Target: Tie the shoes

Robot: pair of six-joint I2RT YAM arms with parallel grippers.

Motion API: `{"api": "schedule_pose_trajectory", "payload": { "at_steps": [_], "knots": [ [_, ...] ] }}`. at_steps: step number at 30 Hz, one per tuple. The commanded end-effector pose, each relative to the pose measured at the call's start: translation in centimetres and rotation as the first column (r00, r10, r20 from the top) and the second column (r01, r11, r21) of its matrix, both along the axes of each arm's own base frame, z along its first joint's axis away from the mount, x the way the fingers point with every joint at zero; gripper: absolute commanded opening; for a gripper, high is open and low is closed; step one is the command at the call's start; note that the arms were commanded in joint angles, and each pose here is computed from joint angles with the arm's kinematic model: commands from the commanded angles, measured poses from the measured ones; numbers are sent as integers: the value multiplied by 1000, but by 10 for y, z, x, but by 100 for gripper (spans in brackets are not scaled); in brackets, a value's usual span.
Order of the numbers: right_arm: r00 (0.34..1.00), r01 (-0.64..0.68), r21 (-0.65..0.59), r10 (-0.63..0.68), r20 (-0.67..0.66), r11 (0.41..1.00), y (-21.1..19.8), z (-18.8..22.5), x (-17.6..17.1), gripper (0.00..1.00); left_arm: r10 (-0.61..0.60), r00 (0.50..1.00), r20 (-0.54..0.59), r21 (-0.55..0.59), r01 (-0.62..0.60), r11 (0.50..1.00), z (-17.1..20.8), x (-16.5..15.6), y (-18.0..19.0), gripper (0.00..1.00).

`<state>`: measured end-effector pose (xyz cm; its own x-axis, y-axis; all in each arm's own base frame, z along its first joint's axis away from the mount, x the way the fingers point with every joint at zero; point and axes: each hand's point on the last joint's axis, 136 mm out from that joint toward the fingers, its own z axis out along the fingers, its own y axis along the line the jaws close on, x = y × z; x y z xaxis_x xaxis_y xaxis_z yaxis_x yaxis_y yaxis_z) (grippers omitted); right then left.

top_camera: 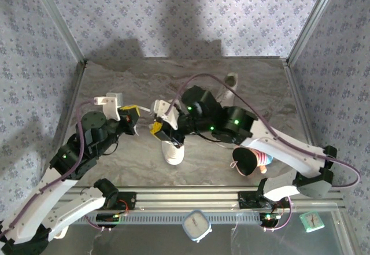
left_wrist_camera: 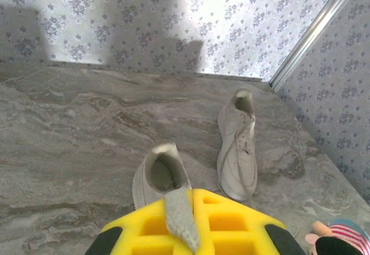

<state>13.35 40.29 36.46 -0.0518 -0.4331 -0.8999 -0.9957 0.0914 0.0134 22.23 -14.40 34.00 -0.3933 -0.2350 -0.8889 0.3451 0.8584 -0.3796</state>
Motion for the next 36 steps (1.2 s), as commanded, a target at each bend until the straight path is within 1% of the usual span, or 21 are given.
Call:
{"api": "schedule_pose_trajectory", "payload": {
  "at_steps": [1, 2, 4, 8, 12, 17, 22, 28, 32, 36],
  "knots": [
    [999, 38, -73, -35, 37, 997, 1, -16, 12, 0, 20, 1000, 15, -22, -19, 1000, 3, -1, 6, 0],
    [997, 75, -80, -72, 33, 994, -1, -19, 21, 0, 11, 1000, 15, -22, -11, 1000, 2, -2, 5, 0],
    [989, 145, -49, -144, 26, 988, -2, -15, 40, 0, -12, 1000, 23, -24, 13, 1000, 0, -6, 3, 0],
    [954, 300, 17, -300, -14, 954, -17, 3, 80, 0, -74, 995, 65, -42, 77, 996, -3, -16, -2, 0],
    [927, 376, 70, -374, -38, 924, -28, 25, 106, 0, -119, 988, 97, -58, 125, 991, -8, -24, -4, 0],
    [900, 436, 77, -436, -24, 897, -22, 43, 130, 0, -170, 977, 131, -63, 179, 982, -9, -32, -9, 0],
    [900, 435, 66, -433, -44, 898, 0, 46, 145, 0, -223, 962, 158, -63, 235, 970, -7, -38, -17, 0],
    [899, 435, 41, -431, -81, 899, 23, 49, 160, 0, -235, 958, 166, -67, 249, 966, -8, -41, -17, 0],
    [925, 362, 11, -357, -131, 932, 41, 41, 149, 0, -238, 955, 177, -75, 254, 964, -8, -42, -17, 0],
    [951, 260, -25, -260, -168, 965, 50, 29, 122, 0, -237, 955, 178, -81, 254, 964, -10, -41, -18, 0]
  ]
}}
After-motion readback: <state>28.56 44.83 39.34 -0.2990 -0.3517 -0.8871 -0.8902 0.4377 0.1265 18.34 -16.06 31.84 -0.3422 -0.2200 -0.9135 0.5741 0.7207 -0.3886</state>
